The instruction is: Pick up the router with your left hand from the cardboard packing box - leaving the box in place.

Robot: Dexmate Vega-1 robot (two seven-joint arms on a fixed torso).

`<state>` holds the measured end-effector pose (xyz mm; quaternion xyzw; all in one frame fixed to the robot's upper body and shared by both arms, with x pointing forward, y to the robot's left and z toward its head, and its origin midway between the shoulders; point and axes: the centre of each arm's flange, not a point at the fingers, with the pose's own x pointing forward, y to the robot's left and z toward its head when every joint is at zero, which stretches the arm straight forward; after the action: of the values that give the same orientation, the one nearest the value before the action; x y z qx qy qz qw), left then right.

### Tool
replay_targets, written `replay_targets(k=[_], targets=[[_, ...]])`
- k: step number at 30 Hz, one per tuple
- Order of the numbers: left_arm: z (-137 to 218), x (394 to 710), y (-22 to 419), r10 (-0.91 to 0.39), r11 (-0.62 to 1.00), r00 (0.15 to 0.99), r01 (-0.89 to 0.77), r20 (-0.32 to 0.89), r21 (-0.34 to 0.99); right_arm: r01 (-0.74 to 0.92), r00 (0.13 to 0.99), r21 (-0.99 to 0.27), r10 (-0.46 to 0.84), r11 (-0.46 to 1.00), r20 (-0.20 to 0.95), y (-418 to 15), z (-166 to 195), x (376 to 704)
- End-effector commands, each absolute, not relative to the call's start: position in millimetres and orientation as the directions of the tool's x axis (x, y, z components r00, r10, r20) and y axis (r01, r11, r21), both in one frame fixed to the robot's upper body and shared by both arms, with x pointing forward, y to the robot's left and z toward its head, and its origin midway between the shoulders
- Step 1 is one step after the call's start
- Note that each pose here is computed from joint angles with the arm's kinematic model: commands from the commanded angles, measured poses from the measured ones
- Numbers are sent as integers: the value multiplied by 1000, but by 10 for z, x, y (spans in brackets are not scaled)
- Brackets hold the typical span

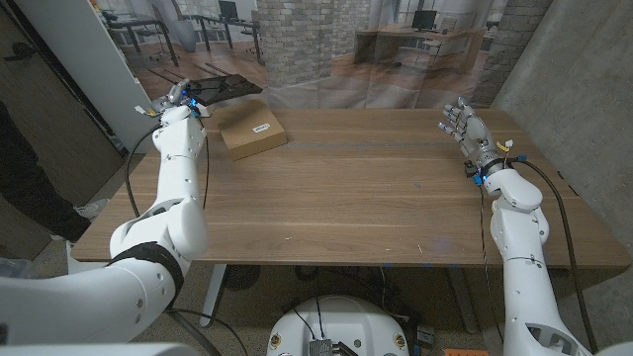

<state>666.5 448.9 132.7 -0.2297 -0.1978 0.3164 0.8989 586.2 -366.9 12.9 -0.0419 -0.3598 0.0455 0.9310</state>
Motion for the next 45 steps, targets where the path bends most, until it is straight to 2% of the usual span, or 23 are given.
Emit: replay_targets(k=[1, 45], targets=[[1444, 6514, 4435, 643, 717, 721, -449, 258, -532, -55, 727, -103, 110, 993, 678, -3672, 72, 5797], [1884, 6019, 4321, 540, 817, 719, -323, 437, -478, -46, 689, -97, 102, 994, 717, -3529, -24, 5573]])
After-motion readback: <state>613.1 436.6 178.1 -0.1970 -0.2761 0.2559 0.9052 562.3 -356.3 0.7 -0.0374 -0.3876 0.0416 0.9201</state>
